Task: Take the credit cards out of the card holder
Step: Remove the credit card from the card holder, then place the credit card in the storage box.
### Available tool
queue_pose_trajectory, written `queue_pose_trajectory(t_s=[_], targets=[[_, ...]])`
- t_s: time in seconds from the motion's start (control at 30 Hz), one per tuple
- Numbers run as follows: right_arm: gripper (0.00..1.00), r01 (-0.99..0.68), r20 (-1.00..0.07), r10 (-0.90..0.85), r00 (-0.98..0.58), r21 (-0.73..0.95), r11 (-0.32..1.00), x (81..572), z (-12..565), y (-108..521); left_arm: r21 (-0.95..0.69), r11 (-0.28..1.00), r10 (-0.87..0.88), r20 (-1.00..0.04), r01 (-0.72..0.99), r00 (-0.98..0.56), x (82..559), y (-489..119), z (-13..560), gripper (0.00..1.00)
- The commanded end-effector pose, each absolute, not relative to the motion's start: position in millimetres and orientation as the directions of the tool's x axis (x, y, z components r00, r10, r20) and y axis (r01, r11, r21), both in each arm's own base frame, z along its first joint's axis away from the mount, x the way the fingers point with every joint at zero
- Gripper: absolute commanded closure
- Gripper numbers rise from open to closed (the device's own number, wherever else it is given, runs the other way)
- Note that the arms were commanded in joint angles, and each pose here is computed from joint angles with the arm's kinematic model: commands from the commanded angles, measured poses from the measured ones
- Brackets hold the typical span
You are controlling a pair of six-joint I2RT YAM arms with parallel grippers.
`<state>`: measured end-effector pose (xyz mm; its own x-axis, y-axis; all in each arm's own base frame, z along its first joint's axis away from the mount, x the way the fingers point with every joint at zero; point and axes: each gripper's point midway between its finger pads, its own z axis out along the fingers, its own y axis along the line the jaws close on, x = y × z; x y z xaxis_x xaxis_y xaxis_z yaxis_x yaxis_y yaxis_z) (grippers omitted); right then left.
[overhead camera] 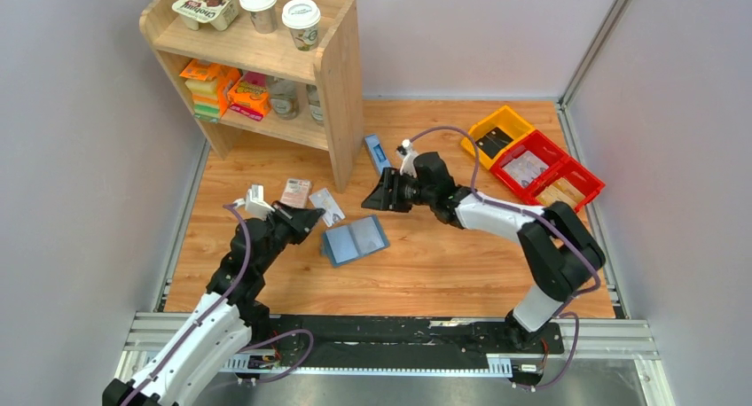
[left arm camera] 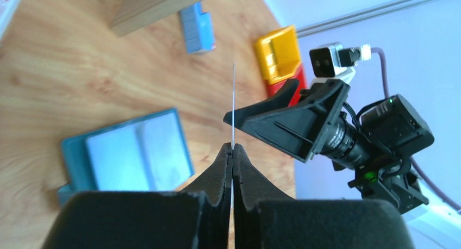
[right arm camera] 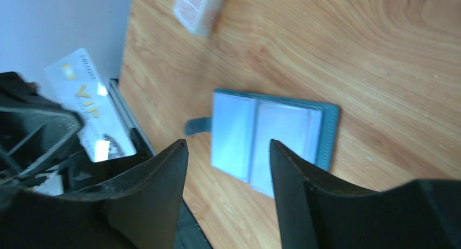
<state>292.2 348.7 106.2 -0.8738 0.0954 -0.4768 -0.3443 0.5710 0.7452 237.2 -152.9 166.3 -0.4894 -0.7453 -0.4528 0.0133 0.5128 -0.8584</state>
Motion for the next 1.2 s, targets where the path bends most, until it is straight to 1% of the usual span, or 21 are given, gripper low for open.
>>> queue_pose_trajectory(t_s=[0.0,0.1,0.13,0.17,0.2,0.33,0.43,0.67,0.83,0.97,1.07,1.17], targets=[[0.37,-0.388,-0.545,0.235,-0.805,0.782,0.487,299.9,184.7,347.4,-0.916,0.368,-0.83,-0.401,0.159,-0.388,252.7,-157.5,220.6,1.0],[0.32,-0.384,-0.521,0.333,-0.786,0.833,0.398,290.3,216.9,343.8,-0.943,0.279,-0.868,-0.328,0.18,-0.374,259.5,-160.2,234.3,1.0],[0.3,-0.391,-0.517,0.365,-0.774,0.844,0.367,286.1,228.3,342.3,-0.945,0.249,-0.877,-0.314,0.213,-0.365,260.5,-161.3,245.8,1.0],[0.29,-0.397,-0.509,0.392,-0.767,0.855,0.333,281.5,237.0,342.3,-0.952,0.227,-0.882,-0.291,0.205,-0.371,263.5,-163.5,247.3,1.0],[0.28,-0.402,-0.502,0.418,-0.757,0.862,0.307,278.6,244.7,341.6,-0.952,0.202,-0.888,-0.278,0.231,-0.366,264.1,-164.5,257.2,1.0],[0.26,-0.425,-0.475,0.484,-0.735,0.879,0.218,263.4,266.5,347.2,-0.962,0.122,-0.919,-0.202,0.245,-0.338,271.8,-167.4,276.1,1.0],[0.26,-0.456,-0.479,0.501,-0.72,0.872,0.177,257.9,280.0,355.7,-0.961,0.105,-0.937,-0.182,0.256,-0.298,274.6,-169.7,290.6,1.0],[0.27,-0.488,-0.473,0.514,-0.716,0.865,0.116,265.0,302.8,373.3,-0.96,0.073,-0.943,-0.155,0.272,-0.294,277.8,-181.0,305.8,1.0],[0.34,-0.503,-0.472,0.518,-0.713,0.859,0.089,269.3,311.3,380.4,-0.958,0.038,-0.946,-0.126,0.286,-0.298,277.2,-186.2,312.6,1.0],[0.43,-0.52,-0.483,0.516,-0.707,0.85,0.083,272.7,316.4,385.2,-0.956,0.029,-0.945,-0.122,0.292,-0.303,277.6,-190.2,316.2,1.0],[0.51,-0.528,-0.487,0.521,-0.701,0.845,0.079,275.2,319.4,387.2,-0.956,0.015,-0.945,-0.11,0.294,-0.309,278.3,-193.3,315.8,1.0],[0.65,-0.532,-0.489,0.521,-0.7,0.843,0.077,277.2,319.2,389.5,-0.956,0.003,-0.942,-0.101,0.293,-0.319,278.1,-197.3,316.0,1.0]])
